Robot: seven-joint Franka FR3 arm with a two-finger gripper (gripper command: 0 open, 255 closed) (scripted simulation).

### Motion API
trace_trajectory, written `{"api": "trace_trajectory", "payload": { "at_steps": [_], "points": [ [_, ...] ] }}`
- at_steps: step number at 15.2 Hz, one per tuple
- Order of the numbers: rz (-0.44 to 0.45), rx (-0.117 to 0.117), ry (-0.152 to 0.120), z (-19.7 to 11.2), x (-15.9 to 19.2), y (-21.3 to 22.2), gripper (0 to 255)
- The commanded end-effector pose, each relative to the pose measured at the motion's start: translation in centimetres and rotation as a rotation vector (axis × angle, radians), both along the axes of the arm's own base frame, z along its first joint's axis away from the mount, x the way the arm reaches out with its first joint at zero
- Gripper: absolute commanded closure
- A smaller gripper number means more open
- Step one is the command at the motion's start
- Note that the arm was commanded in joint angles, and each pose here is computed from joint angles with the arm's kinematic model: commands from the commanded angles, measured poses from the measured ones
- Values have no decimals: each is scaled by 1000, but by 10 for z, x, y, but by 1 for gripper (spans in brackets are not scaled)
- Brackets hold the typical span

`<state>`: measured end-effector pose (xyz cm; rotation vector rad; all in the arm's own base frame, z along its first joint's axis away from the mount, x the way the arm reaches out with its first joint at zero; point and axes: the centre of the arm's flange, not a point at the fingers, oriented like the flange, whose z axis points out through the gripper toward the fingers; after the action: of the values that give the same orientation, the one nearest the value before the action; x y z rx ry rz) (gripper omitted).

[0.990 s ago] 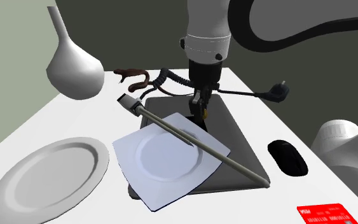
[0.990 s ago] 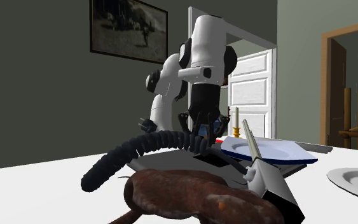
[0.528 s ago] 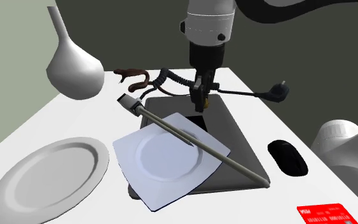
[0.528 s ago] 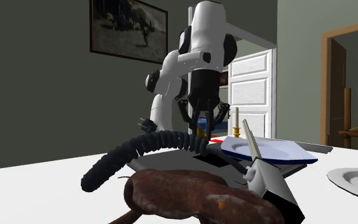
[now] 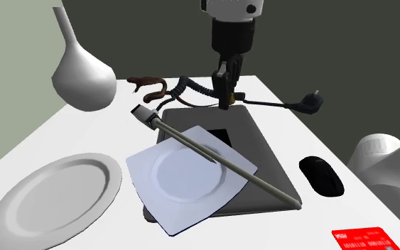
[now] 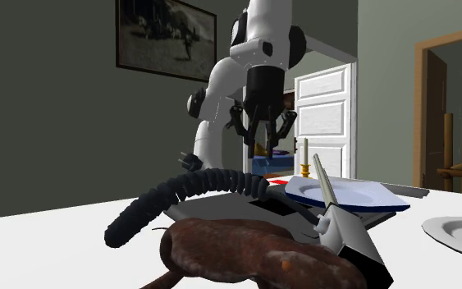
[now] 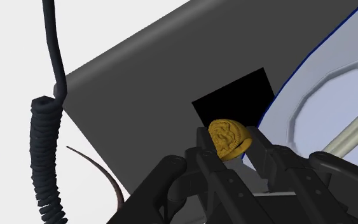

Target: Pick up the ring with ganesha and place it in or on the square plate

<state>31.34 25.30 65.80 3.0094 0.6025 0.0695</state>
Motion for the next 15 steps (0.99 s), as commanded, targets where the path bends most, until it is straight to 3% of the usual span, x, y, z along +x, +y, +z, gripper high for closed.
{"api": "trace_trajectory", "payload": {
  "at_steps": [1, 15],
  "points": [
    [0, 0, 0, 10, 0, 0, 255],
    [0, 0, 0, 11, -30, 157, 255]
  ]
}}
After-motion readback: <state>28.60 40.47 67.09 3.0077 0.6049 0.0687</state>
